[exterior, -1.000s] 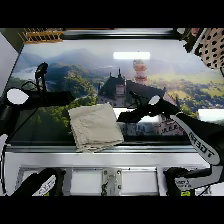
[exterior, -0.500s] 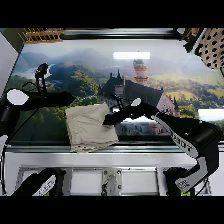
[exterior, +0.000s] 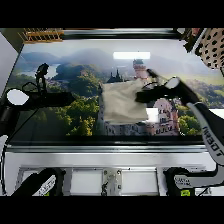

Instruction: Fold the clothes and pants, and hang the long-sleeved shirts on hangers.

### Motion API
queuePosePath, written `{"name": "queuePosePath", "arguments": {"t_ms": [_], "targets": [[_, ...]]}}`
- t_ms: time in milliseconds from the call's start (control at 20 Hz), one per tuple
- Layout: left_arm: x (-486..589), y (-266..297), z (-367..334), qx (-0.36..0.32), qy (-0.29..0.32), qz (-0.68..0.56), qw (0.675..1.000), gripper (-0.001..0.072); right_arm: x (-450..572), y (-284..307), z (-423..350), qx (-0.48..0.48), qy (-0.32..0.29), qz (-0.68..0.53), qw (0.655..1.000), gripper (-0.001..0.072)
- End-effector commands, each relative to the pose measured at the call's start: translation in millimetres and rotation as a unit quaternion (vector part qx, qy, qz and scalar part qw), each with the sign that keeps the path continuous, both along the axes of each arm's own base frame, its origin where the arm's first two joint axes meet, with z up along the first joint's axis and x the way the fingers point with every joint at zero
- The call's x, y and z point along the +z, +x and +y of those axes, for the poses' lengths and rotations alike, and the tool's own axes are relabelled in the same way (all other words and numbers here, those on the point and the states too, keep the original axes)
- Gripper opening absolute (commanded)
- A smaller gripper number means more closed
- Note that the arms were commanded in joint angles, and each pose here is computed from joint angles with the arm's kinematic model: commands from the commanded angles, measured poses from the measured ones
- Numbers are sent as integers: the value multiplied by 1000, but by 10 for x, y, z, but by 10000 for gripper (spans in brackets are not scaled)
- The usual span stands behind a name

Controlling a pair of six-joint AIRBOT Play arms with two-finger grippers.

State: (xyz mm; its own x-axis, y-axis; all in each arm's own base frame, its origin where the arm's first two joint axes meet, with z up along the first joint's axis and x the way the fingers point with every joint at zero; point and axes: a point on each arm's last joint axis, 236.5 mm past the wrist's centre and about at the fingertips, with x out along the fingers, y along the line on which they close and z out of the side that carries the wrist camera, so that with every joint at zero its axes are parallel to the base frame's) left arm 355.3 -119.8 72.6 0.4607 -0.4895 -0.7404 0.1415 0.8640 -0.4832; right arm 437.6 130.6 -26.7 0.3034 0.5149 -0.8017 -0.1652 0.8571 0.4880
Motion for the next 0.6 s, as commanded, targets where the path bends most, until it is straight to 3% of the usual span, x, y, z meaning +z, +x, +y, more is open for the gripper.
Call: {"name": "queuePosePath", "arguments": {"t_ms": [0,300,450,550], "targets": [[-1,-2,0,-1,1,0,1000,5,220,74,-1687,-170,-61,-13,983,18],[0,-2,-2,0,0,0,1000,4,394,-708,-3826,-486,-44,5,873,18],[0,-1,-1,1,-1,1,1000,4,333,-1293,-4179,-597,-33,9,801,18],[0,-1,-1,1,-1,1,1000,4,124,-1705,-4103,-630,-43,43,774,17]]}}
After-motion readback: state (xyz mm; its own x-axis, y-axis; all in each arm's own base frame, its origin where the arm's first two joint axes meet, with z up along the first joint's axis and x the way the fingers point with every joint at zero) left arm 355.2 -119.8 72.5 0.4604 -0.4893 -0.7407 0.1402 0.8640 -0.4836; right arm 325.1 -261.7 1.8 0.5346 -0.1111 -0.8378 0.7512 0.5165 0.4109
